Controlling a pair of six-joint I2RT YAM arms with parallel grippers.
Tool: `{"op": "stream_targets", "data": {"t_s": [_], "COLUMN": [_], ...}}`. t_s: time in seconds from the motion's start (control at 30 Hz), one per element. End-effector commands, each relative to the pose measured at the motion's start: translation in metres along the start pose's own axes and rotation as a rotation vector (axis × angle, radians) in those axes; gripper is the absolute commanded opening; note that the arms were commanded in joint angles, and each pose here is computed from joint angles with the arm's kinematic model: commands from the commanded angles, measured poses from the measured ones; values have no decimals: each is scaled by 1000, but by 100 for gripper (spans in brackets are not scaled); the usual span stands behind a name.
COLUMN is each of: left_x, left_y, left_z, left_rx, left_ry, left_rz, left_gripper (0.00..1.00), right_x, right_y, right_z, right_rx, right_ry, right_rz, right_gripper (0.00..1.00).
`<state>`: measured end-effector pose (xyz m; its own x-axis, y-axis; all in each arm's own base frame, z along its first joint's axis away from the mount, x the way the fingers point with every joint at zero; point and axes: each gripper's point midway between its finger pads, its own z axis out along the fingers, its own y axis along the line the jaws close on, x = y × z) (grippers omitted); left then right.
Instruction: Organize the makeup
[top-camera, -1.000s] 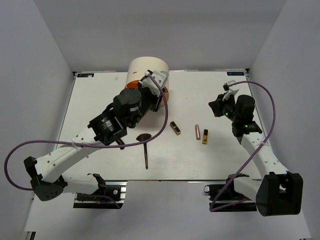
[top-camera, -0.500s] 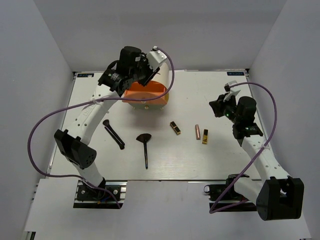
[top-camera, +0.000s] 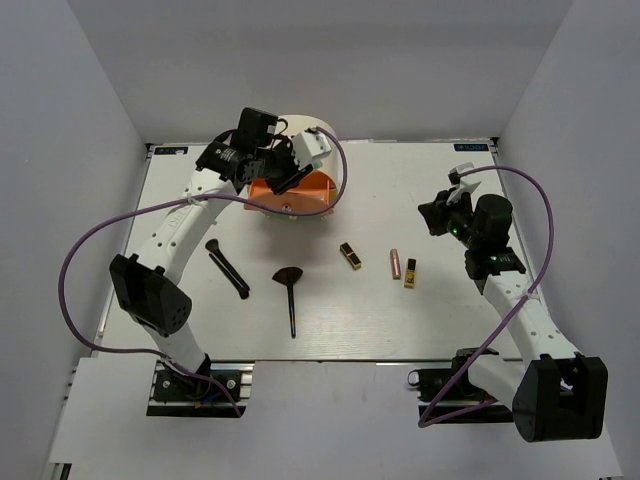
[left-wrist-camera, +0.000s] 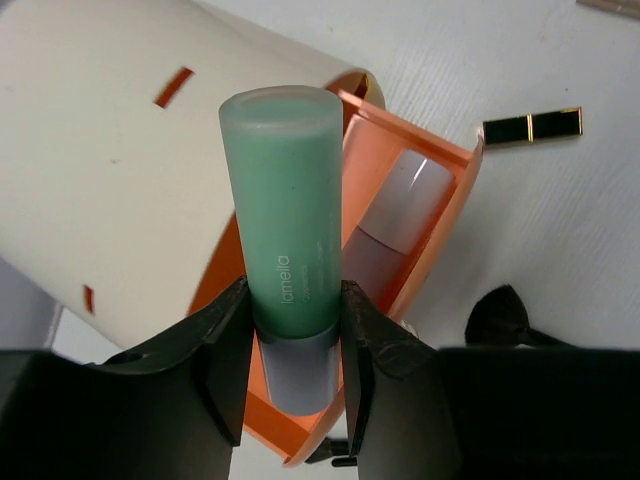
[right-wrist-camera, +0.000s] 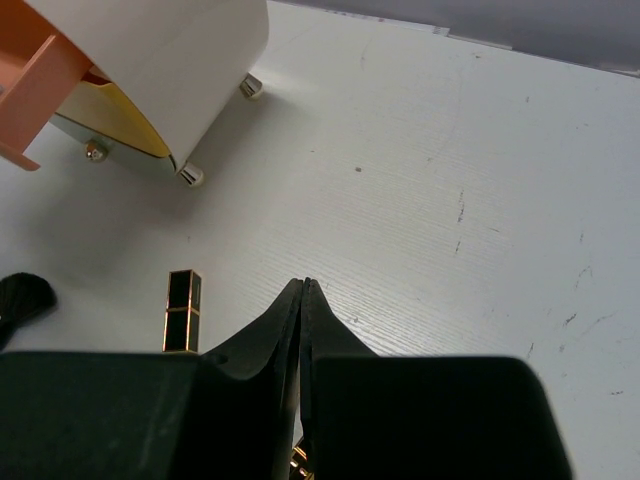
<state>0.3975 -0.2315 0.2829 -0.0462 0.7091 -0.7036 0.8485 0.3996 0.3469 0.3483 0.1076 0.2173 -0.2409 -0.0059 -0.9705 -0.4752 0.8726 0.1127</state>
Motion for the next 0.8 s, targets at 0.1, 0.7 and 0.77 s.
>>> {"op": "stream_targets", "data": {"t_s": [0.1,0.7,0.77], "left_x": [19,12,13], "left_y": [7,32,32], "left_z": [-7,-15,-16], "left_rx": [-34,-162,-166], "left_ry": [43,33,36], "left_rz": [7,38,36], "left_gripper": [2,43,50], "right_x": [-13,-10,-9], "right_y": [3,2,3], "right_z": [0,2,2], "right_rx": [-15,-18,-19], "right_ry": [-45,-39,-36], "right_rz": [-3,4,4], "right_gripper": [4,4,4]}}
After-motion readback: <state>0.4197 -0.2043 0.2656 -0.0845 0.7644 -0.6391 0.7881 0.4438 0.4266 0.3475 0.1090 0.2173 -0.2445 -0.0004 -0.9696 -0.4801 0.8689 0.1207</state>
